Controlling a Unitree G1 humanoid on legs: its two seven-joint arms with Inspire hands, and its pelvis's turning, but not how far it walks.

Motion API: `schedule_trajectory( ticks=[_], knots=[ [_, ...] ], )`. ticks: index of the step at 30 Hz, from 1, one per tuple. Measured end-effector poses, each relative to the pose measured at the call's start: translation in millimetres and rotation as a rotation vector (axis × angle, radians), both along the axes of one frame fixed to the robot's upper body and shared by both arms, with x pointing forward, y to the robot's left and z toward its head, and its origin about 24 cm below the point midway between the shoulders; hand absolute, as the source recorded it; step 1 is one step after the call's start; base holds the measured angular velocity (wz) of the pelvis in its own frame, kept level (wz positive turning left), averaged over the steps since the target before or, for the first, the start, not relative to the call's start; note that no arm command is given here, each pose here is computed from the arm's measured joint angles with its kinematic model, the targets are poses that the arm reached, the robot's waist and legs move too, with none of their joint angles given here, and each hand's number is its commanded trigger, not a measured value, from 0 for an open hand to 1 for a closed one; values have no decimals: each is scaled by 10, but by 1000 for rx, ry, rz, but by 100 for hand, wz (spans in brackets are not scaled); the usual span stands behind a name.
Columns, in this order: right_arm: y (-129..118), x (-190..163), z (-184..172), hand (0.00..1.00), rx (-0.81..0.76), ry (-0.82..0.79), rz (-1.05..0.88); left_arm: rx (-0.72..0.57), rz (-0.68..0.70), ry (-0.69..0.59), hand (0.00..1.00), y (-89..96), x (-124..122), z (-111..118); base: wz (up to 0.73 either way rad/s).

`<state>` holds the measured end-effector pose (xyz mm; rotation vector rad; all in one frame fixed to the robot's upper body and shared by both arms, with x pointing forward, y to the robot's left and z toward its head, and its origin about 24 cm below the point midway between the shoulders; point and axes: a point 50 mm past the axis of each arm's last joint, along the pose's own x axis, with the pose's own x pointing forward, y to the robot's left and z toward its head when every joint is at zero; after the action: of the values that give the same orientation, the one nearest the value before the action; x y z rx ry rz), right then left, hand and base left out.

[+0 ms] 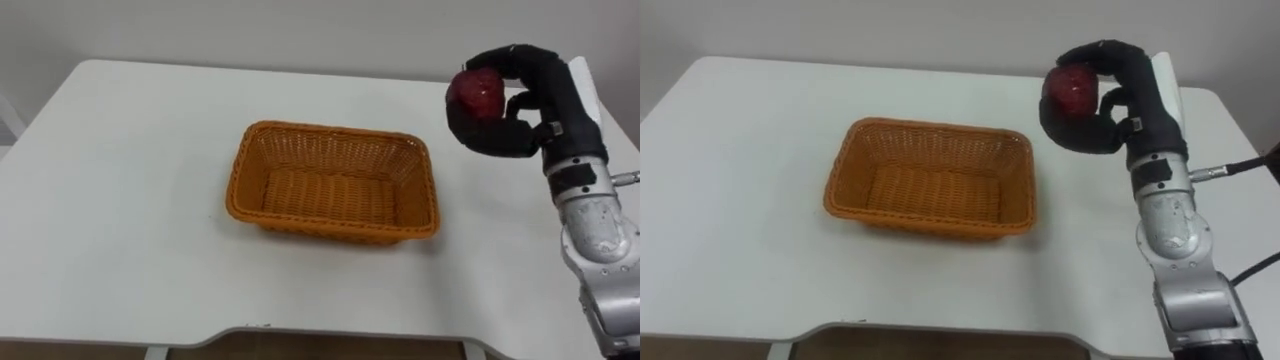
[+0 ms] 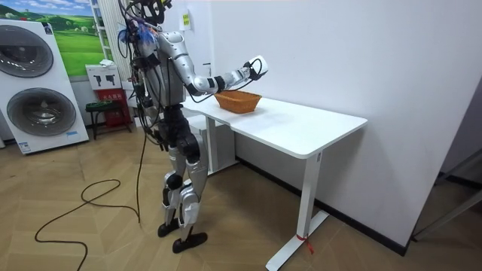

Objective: Pick and place apple

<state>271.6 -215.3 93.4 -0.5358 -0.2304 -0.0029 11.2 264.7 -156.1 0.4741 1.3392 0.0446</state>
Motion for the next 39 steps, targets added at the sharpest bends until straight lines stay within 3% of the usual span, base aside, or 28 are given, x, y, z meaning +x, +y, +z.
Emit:
schedule_trajectory(
  ticks=[13,14,15,25,39],
  knots=[
    [450,-59,-119,99,-73,127,285,-34,-67,8,0,-74,91,-21,1],
    [489,-69,-122,56,-80,133,310,-34,-70,4,0,-75,115,-20,0],
    [521,-76,-120,0,-82,135,329,-34,-70,4,0,-74,127,-23,0],
    [711,-158,-231,0,-148,180,417,-34,-70,8,0,-72,160,-30,-2],
    [653,-149,-200,0,-82,167,392,-9,-63,19,0,-67,100,-39,0]
  ],
)
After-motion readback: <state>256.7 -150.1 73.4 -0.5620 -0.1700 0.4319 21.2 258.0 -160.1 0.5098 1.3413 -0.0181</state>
